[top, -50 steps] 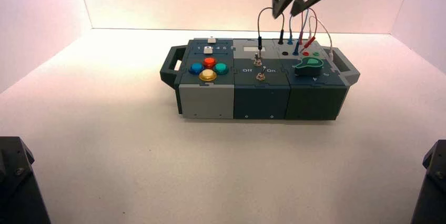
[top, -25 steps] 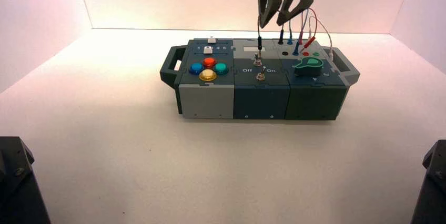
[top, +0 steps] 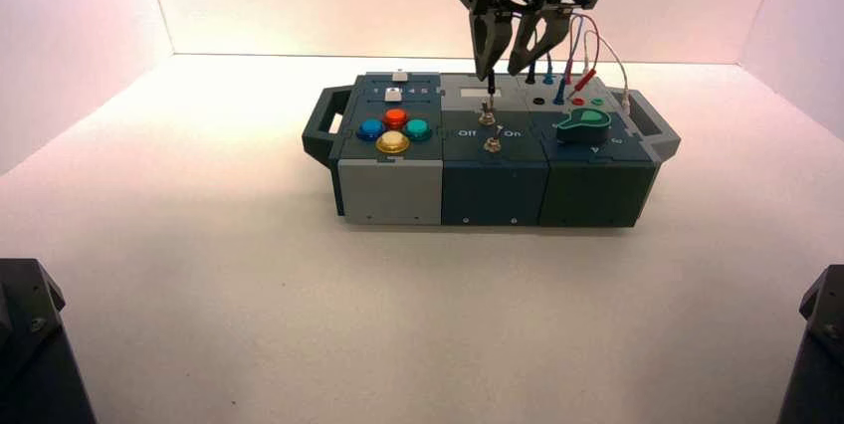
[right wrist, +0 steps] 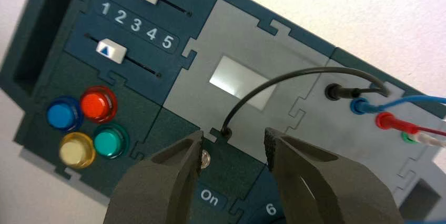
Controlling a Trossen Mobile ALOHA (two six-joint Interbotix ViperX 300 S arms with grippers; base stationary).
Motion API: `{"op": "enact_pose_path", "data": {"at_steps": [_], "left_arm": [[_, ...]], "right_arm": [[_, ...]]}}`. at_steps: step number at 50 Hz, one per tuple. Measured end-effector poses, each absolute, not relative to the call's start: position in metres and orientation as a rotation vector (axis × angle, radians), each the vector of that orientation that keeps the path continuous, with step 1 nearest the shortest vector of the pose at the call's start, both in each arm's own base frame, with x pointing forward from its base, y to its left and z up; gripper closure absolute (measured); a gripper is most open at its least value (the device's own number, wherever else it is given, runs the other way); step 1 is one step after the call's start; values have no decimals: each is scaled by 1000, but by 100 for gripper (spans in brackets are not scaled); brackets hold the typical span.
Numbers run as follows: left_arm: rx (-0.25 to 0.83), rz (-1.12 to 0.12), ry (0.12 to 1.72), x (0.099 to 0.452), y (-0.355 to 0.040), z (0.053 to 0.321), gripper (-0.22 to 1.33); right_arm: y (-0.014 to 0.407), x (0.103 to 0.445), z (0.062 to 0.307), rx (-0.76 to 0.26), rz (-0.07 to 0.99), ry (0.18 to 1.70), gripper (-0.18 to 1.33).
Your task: Insert the black wire.
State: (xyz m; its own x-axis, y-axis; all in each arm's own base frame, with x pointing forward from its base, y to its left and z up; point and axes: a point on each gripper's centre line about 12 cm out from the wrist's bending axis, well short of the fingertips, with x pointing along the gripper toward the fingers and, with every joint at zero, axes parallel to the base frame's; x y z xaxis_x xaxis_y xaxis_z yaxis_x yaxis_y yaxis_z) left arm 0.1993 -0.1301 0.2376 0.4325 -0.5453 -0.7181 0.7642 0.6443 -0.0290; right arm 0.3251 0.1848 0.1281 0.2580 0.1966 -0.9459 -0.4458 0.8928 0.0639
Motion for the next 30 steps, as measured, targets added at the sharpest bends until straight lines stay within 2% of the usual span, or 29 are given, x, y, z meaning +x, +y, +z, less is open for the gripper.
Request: {"op": "enact_pose_path", "data": {"at_steps": [10, 19, 30], "left_arm": [[325, -836, 762, 199, -131, 237, 128], [324, -834, 763, 199, -130, 237, 128], [325, -836, 762, 199, -131, 237, 128]], "right_arm": [[191, 328, 122, -241, 447, 1249, 15], [192, 329, 121, -243, 449, 1254, 16], [191, 327, 121, -251, 447, 1279, 30]]}}
